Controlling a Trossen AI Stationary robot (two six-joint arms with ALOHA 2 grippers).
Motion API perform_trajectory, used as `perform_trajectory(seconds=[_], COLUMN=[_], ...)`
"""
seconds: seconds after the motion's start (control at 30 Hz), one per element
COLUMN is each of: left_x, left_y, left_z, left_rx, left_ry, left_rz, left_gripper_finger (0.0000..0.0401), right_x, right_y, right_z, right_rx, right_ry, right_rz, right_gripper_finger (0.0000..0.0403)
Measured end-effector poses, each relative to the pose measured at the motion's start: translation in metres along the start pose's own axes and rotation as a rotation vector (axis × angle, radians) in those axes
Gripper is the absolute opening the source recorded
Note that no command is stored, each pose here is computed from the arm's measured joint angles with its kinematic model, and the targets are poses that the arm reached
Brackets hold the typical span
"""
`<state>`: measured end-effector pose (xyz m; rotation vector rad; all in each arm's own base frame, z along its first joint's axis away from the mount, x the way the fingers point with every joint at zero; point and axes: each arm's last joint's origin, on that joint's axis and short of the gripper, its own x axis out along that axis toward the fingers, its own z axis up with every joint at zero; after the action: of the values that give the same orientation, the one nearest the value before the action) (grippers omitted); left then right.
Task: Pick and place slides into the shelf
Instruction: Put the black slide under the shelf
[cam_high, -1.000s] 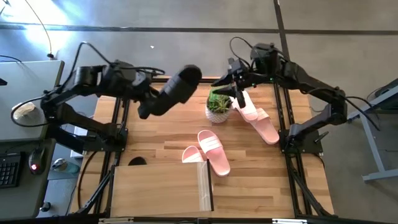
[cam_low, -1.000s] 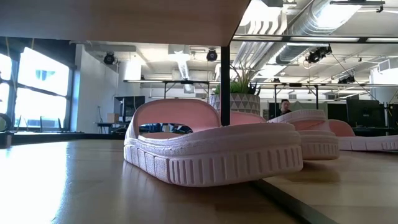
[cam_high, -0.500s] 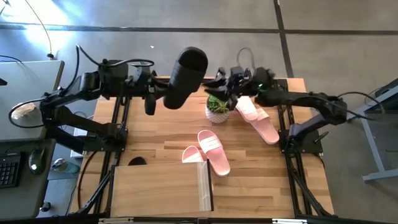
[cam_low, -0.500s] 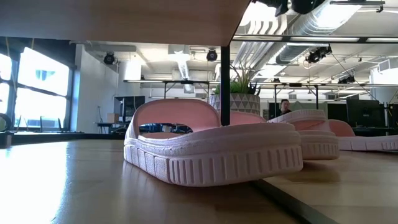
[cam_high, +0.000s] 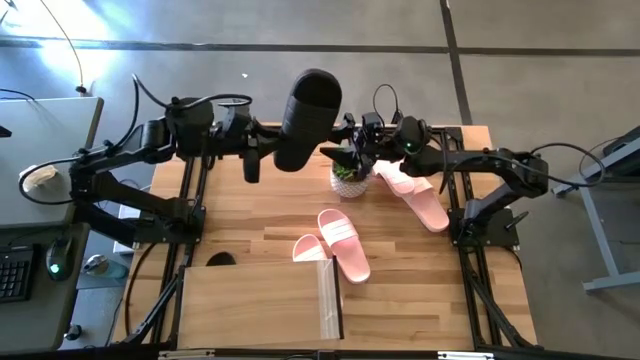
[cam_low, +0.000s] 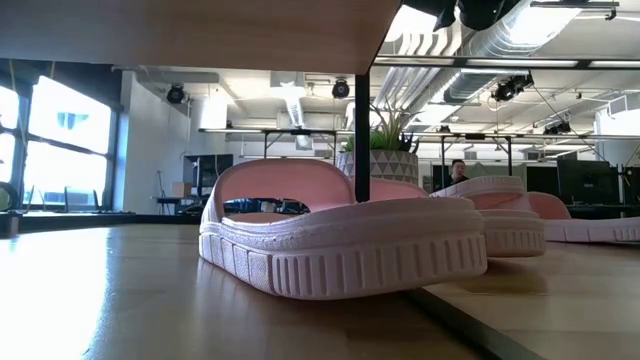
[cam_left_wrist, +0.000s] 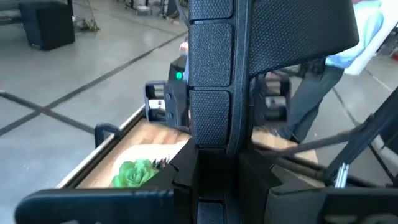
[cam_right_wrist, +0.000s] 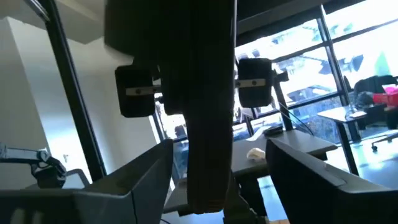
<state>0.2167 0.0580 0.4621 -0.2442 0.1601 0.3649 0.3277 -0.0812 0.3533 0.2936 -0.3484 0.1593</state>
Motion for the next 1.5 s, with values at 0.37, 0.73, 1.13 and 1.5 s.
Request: perform_trajectory(seconds=[0.37,0.73,1.13,1.5], left_x=[0.028,0.028,-0.006,-0.081], left_y=[-0.003,-0.003,0.0,0.014], left_z=[-0.007,-0.007,-0.008,0.019], left_rx=[0.002,-0.007,-0.034,-0.09], left_ry=[0.04,0.044,0.107,0.052], left_rz=[-0.047,-0.057,-0.062,0.137], left_gripper_finger=[0.0054,0.0099,0.0224,0.0233], right_x=[0.001,0.0,-0.002,0.0], right_y=[0.001,-0.001,-0.009,-0.006], right_z=[-0.002,-0.002,-0.012,-0.033], right_rx=[0.008,0.008,0.055,0.04], right_ry=[0.009,0.009,0.104,0.424], right_rz=[-0.01,-0.046,-0.138,-0.2], right_gripper_finger=[0.025,0.0093,0.0037,0.0037])
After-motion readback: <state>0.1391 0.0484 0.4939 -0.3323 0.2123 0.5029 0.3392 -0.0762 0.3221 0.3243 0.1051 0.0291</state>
